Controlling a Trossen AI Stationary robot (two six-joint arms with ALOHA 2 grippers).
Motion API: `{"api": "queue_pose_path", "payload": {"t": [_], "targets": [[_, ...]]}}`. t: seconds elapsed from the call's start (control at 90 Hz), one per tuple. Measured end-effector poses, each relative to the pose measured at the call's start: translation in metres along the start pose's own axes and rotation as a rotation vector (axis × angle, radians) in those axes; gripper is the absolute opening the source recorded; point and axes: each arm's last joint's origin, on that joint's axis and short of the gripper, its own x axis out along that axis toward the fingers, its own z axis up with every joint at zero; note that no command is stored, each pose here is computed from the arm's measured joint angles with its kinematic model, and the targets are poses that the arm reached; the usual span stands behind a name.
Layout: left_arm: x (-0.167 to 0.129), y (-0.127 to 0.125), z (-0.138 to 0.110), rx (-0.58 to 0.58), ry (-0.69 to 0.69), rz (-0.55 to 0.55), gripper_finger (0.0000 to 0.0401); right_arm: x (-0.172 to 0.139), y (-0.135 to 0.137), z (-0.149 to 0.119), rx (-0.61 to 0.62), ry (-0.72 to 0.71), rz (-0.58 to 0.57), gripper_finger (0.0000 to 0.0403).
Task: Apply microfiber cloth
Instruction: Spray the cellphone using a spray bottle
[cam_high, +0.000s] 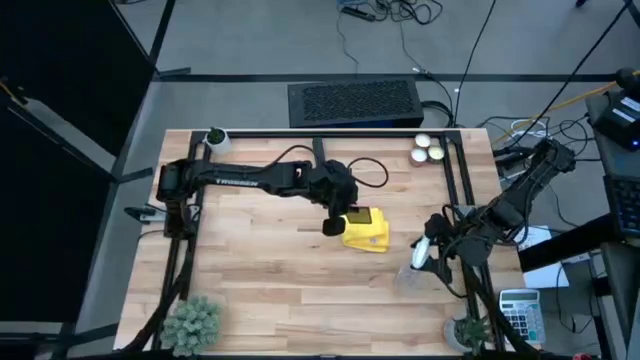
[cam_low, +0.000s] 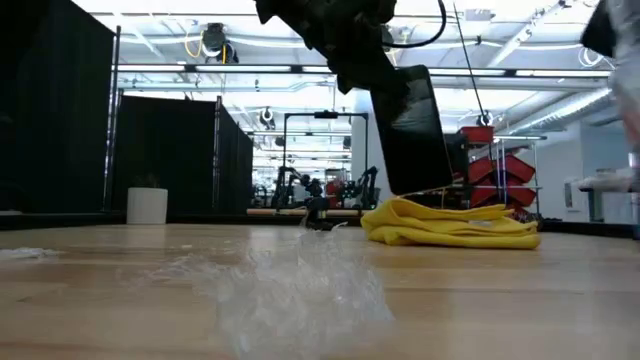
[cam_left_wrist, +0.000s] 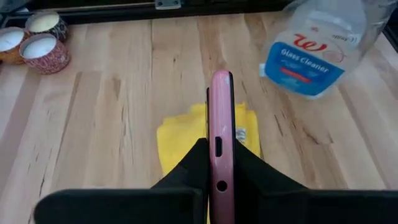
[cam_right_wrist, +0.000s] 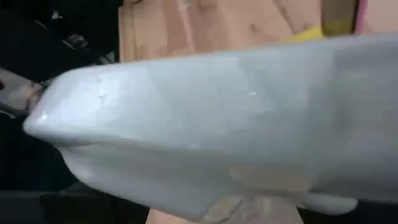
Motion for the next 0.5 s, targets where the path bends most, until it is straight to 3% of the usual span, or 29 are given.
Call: {"api": "queue_pose_path", "payload": {"t": [0.133,0.278,0.367,0.5], "targets": [[0.0,0.0,0.0,-0.001,0.004,-0.001,0.0018,-0.001,0.001,0.0,-0.002,0.045,0.048,0.0295],[0.0,0.0,0.0,0.0,0.004,-0.001,0.0018,-0.003,-0.003,-0.008,0.094,0.224,0.059,0.0295],[0.0,0.0,0.0,0.0,0.004,-0.001,0.0018,-0.004,-0.006,-0.011,0.131,0.271,0.04,0.0295],[0.0,0.0,0.0,0.0,0.005,-0.001,0.0018,-0.004,0.001,-0.01,0.207,0.305,0.116,0.0295]]}}
